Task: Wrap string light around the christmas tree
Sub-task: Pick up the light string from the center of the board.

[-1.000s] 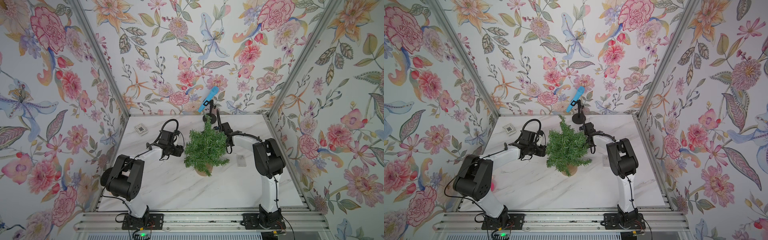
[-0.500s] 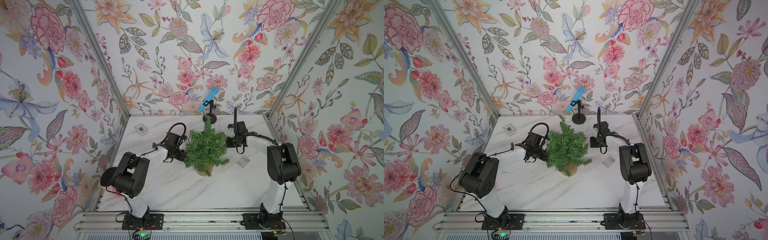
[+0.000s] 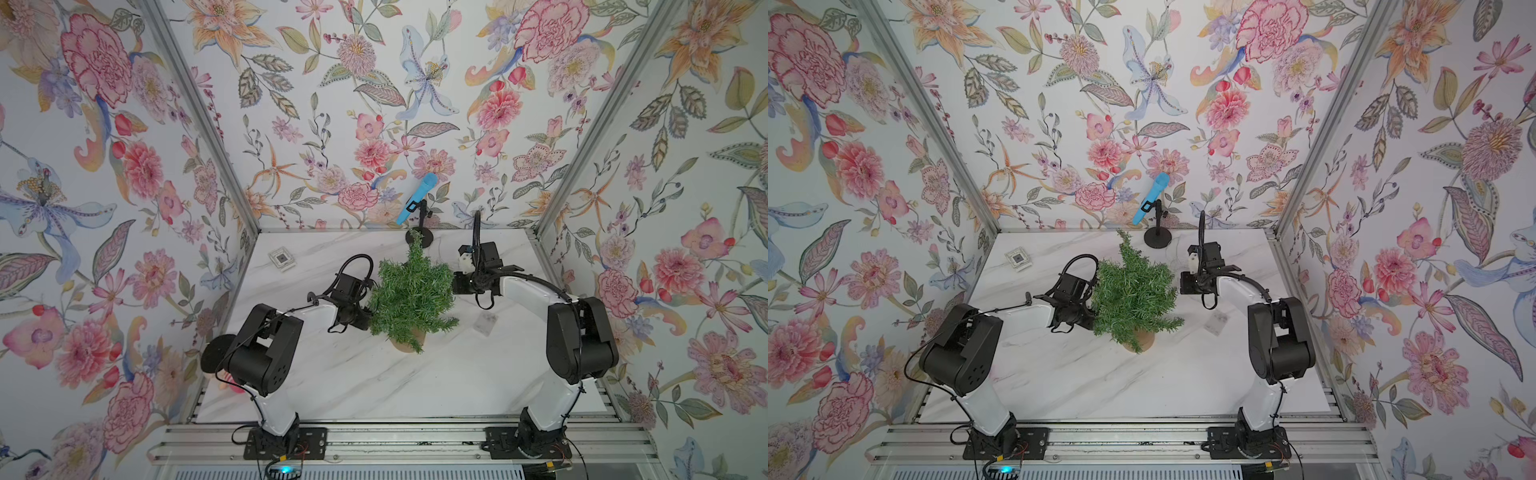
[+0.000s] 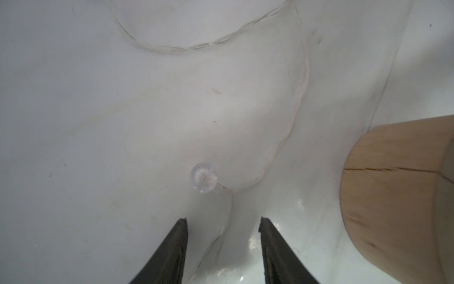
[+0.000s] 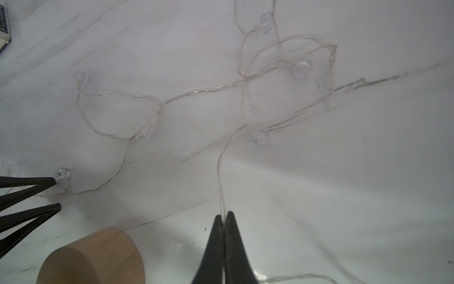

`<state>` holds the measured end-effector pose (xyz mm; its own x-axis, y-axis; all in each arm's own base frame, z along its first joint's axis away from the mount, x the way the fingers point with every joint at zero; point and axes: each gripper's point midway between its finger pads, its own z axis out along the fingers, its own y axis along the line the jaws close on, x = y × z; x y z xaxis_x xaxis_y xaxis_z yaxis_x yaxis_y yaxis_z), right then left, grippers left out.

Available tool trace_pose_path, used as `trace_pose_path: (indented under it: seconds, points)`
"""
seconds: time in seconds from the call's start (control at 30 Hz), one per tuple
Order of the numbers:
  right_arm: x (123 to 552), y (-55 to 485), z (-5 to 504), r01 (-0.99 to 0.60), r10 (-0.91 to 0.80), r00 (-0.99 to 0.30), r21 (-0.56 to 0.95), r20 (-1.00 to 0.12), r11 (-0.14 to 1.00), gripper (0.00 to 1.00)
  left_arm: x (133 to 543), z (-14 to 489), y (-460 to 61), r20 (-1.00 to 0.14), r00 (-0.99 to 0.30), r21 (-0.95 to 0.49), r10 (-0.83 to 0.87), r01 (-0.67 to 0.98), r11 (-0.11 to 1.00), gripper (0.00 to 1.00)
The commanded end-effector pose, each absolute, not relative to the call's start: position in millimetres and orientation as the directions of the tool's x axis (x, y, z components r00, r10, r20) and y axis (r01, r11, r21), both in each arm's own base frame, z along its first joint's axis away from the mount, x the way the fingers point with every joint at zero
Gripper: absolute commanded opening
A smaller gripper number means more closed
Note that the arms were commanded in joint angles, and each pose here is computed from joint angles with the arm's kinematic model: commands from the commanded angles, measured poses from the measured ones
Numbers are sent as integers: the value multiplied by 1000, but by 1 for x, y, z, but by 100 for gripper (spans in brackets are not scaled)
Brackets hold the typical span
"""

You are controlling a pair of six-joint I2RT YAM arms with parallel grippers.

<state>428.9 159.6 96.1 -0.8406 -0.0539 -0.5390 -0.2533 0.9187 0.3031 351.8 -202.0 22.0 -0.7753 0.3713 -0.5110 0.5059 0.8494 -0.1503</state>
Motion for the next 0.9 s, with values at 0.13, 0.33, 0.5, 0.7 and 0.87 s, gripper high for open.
trace_pose_path:
  seconds: [0.13,0.33,0.5,0.7,0.87]
  points:
    - [420,159,122,-245,-24,-822,315,-569,917,0,354,-6,-178,-475,-817,-43,328,394,918,31]
    - [415,155,150,-241,10,-790,325,-613,914,0,351,-8,-159,-481,-823,25,302,331,943,12]
    - [408,148,170,-236,35,-768,333,-640,913,0,355,9,-153,-524,-802,49,286,307,951,0]
    - [392,123,189,-170,104,-732,327,-674,930,0,376,64,-152,-650,-740,-14,176,243,970,0]
    - [384,95,226,-119,181,-654,336,-734,934,0,399,136,-141,-766,-639,-69,71,191,979,0]
